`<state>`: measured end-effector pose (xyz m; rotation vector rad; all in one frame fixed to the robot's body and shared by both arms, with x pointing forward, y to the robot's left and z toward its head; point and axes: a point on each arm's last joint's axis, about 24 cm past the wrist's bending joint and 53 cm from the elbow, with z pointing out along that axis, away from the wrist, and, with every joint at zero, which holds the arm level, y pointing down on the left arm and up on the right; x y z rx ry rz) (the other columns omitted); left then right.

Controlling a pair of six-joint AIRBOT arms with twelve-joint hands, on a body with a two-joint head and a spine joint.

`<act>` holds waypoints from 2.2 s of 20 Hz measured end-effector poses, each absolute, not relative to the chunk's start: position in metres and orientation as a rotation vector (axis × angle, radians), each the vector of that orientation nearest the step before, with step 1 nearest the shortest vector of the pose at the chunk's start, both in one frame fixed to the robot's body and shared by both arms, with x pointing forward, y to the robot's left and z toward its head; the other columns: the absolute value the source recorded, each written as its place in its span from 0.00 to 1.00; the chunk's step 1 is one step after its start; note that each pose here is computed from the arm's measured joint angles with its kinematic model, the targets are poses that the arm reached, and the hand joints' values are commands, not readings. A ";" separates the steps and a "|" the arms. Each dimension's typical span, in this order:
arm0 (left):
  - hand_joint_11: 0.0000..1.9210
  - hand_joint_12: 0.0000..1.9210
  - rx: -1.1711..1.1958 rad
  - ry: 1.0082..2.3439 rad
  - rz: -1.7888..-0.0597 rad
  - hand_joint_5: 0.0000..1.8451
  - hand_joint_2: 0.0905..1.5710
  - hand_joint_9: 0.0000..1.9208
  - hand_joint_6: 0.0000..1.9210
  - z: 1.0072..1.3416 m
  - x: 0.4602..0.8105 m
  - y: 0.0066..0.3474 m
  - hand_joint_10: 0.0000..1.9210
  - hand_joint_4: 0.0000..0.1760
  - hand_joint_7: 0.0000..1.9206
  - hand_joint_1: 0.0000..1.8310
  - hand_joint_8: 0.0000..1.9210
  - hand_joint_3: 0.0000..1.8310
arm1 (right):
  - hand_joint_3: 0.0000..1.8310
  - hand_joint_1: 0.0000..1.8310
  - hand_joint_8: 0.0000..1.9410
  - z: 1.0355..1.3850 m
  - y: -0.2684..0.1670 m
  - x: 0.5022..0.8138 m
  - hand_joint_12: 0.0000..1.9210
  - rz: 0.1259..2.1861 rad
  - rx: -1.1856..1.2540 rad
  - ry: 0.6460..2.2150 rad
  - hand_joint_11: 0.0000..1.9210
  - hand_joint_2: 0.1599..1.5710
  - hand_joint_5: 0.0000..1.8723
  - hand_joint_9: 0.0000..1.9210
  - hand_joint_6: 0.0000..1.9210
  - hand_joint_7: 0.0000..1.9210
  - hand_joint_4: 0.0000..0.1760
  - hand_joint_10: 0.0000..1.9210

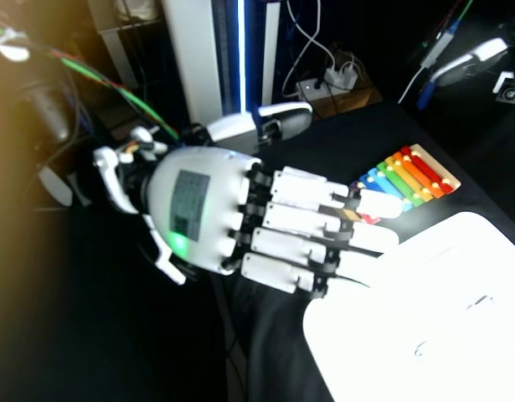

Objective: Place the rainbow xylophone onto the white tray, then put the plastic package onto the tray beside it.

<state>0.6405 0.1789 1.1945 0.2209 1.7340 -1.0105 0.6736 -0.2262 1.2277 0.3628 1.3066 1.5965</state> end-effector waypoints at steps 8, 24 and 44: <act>0.00 0.16 0.285 1.853 -1.008 0.00 0.42 0.04 0.00 1.163 0.628 0.164 0.00 0.00 0.02 0.32 0.00 0.00 | 0.02 0.27 0.00 1.227 -0.226 0.674 0.00 1.597 0.365 1.307 0.00 0.52 0.17 0.00 0.00 0.08 0.09 0.00; 0.00 0.00 0.268 2.059 -1.002 0.00 0.42 0.00 0.00 1.090 0.614 0.154 0.00 0.00 0.02 0.27 0.00 0.00 | 0.01 0.34 0.00 1.223 -0.222 0.674 0.01 1.606 0.373 1.309 0.02 0.50 0.21 0.03 0.01 0.09 0.24 0.01; 0.00 0.00 0.241 2.114 -0.947 0.00 0.41 0.01 0.00 1.065 0.623 0.159 0.00 0.30 0.03 0.25 0.00 0.00 | 0.00 0.38 0.00 1.221 -0.219 0.674 0.26 1.615 0.378 1.310 0.00 0.47 0.22 0.10 0.00 0.14 0.28 0.00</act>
